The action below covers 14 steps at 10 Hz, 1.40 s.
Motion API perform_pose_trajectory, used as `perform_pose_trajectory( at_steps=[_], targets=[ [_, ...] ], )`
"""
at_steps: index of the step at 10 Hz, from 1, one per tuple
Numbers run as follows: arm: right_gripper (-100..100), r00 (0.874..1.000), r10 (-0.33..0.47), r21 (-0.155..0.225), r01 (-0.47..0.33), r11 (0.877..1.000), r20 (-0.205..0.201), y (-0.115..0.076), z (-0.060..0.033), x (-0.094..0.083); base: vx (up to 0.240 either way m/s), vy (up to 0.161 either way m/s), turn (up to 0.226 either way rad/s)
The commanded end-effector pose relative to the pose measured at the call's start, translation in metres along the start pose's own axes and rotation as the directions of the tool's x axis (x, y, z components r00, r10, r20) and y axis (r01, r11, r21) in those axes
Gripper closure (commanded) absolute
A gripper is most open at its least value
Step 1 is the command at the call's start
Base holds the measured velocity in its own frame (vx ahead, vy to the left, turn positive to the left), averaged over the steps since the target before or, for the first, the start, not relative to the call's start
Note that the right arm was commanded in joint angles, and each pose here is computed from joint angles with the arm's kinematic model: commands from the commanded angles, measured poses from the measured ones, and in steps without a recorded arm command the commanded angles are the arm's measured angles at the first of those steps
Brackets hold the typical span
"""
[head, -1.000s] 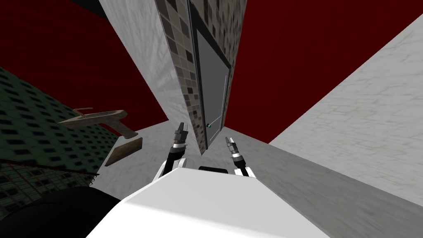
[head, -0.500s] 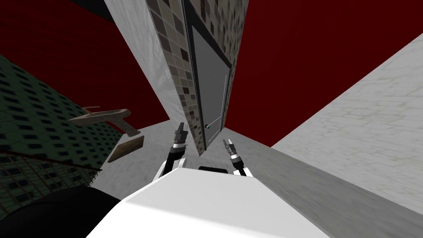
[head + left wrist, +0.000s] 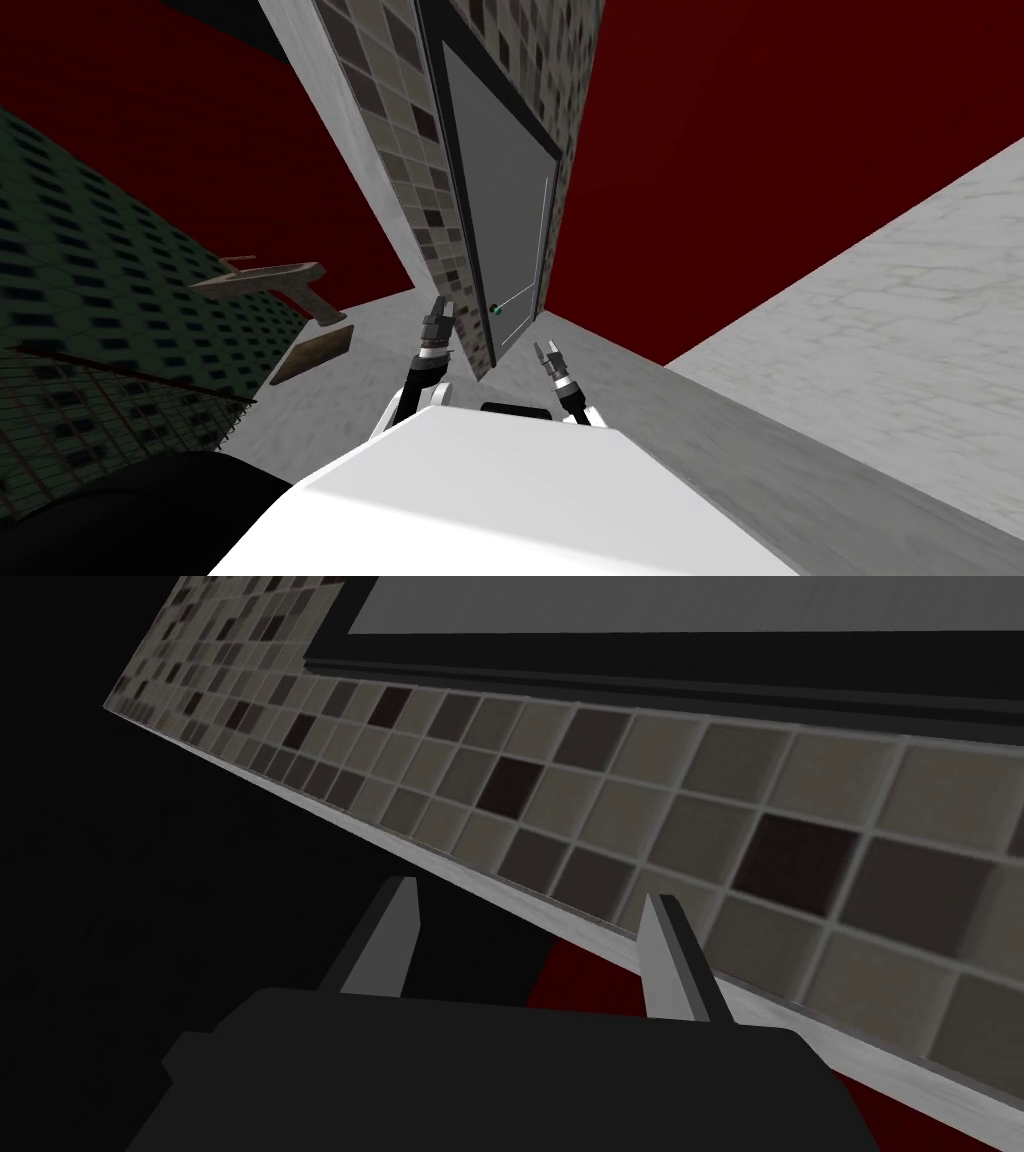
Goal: Push the door open
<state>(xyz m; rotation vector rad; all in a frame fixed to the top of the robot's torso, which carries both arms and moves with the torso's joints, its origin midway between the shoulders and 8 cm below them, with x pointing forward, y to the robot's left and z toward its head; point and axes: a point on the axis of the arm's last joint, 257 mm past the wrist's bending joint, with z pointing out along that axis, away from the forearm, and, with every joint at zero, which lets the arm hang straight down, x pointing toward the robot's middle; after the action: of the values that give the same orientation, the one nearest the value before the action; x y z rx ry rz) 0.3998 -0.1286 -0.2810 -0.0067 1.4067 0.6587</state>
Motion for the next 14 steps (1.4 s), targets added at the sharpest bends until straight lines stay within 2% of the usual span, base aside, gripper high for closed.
perform_pose_trajectory(
  at_steps=[1,7,9,12,13,14],
  targets=[
    [-100,0.999,-0.035,-0.011,0.035,0.999,-0.023,0.004,-0.0027,0.013,0.094,-0.138,0.09],
    [-100,0.982,-0.158,-0.07,0.152,0.986,-0.105,0.02,-0.0107,0.059,0.11,-0.121,0.092],
    [-100,0.97,-0.206,-0.101,0.193,0.976,-0.133,0.028,-0.0145,0.077,0.124,-0.096,0.106],
    [-100,0.96,-0.236,-0.124,0.219,0.968,-0.149,0.035,-0.017,0.09,0.105,-0.076,0.065],
    [-100,0.951,-0.264,-0.148,0.241,0.959,-0.162,0.042,-0.0194,0.101,0.142,-0.042,0.126],
    [-100,0.948,-0.273,-0.156,0.248,0.956,-0.166,0.045,-0.0202,0.105,0.146,-0.06,0.102]
  ],
)
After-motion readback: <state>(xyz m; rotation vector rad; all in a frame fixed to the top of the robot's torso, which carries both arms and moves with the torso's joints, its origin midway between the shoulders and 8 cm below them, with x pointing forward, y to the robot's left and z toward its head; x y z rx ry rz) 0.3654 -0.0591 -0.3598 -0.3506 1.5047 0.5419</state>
